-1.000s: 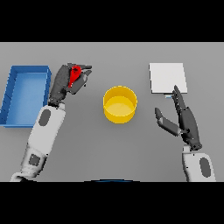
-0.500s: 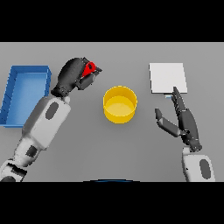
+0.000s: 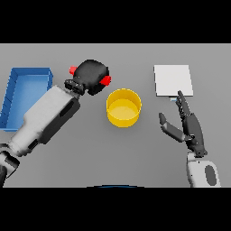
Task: Pick up the red beaker and tilt it to pour out 1 green nut into yellow bowl. Pick up the yellow bowl and place it on the metallic measuring scale.
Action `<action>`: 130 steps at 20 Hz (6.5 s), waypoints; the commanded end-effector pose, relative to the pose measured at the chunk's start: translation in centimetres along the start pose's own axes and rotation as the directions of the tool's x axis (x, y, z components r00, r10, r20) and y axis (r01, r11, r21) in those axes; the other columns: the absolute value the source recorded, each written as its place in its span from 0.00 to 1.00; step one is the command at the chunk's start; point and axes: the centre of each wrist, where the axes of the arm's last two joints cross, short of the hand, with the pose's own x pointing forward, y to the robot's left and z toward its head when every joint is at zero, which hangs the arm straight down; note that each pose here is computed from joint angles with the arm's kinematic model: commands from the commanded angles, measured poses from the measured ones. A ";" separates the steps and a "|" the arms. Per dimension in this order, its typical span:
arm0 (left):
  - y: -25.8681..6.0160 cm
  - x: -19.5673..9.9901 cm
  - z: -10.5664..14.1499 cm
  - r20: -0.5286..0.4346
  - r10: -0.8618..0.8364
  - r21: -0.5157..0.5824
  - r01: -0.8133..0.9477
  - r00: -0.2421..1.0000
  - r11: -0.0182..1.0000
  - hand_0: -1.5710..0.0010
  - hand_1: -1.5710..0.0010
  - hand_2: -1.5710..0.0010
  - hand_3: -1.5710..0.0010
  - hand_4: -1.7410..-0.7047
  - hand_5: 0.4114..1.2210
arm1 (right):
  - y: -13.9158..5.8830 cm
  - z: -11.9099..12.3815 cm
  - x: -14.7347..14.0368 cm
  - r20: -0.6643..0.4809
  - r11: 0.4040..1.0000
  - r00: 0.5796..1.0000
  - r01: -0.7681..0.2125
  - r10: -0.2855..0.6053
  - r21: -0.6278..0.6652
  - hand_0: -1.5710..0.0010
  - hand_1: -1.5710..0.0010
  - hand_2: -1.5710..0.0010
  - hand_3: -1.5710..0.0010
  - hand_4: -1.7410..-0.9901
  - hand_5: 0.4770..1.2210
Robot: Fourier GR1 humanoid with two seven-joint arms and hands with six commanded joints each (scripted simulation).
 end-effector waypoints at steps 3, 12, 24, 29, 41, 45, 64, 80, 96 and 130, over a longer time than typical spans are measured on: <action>0.5 0.8 -0.8 -0.001 -0.164 -0.088 0.163 0.987 0.983 0.00 0.00 0.00 0.14 0.08 0.99 | -0.1 -0.1 -0.3 -0.019 1.000 0.999 0.028 -0.028 -0.014 1.00 1.00 1.00 1.00 0.62 0.23; 2.3 4.8 -2.9 0.108 -0.511 -0.170 0.523 0.853 0.836 0.00 0.00 0.00 0.12 0.02 1.00 | -0.2 0.0 -0.4 0.003 0.998 0.998 0.065 -0.065 -0.009 1.00 1.00 1.00 1.00 0.59 0.17; 1.6 8.2 -4.0 0.218 -0.811 -0.157 0.839 0.544 0.520 0.00 0.00 0.00 0.01 0.00 1.00 | 0.0 -0.1 -0.5 -0.016 0.999 0.999 0.033 -0.033 -0.028 1.00 1.00 1.00 1.00 0.60 0.17; 1.9 8.9 -4.5 0.224 -0.854 -0.176 0.881 0.470 0.439 0.00 0.00 0.00 0.00 0.00 1.00 | -0.1 -0.1 -0.7 -0.014 1.000 1.000 0.009 -0.009 -0.022 1.00 1.00 1.00 1.00 0.62 0.16; 8.9 8.5 -4.9 0.093 -0.909 -0.086 0.912 0.407 0.400 0.00 0.12 0.12 0.00 0.05 0.95 | -0.3 -0.4 -0.4 0.010 1.000 1.000 0.006 -0.006 -0.028 1.00 1.00 1.00 1.00 0.70 0.17; 15.5 6.6 -4.4 -0.052 -0.894 -0.006 0.895 0.445 0.445 0.00 0.10 0.10 0.18 0.11 0.98 | -0.2 -0.4 -0.5 0.029 1.000 0.999 0.028 -0.027 -0.007 1.00 1.00 1.00 1.00 0.67 0.20; 17.4 -20.0 5.4 -0.653 0.402 0.408 -0.148 0.642 0.901 0.00 0.00 0.00 0.07 0.01 1.00 | 0.4 -1.7 0.0 0.038 0.999 0.999 0.011 -0.013 0.048 1.00 1.00 1.00 1.00 0.62 0.24; 1.7 -21.3 10.4 -0.657 0.689 0.582 -0.376 0.305 0.721 0.00 0.00 0.00 0.15 0.00 1.00 | -0.2 -1.1 -0.7 0.053 0.998 0.997 -0.050 0.047 0.044 1.00 1.00 1.00 1.00 0.55 0.33; 0.6 -18.3 13.4 -0.624 0.683 0.418 -0.578 0.378 0.701 0.74 0.78 0.81 0.88 0.90 0.32 | -0.4 -1.3 -0.6 0.052 0.997 0.997 -0.054 0.051 0.052 1.00 1.00 1.00 1.00 0.57 0.33; -0.7 -17.8 13.0 -0.517 0.749 0.480 -0.584 0.415 0.655 1.00 1.00 1.00 1.00 0.93 0.38 | 5.8 -11.1 7.5 0.603 0.193 0.479 -0.858 0.638 0.477 1.00 1.00 1.00 1.00 0.70 0.23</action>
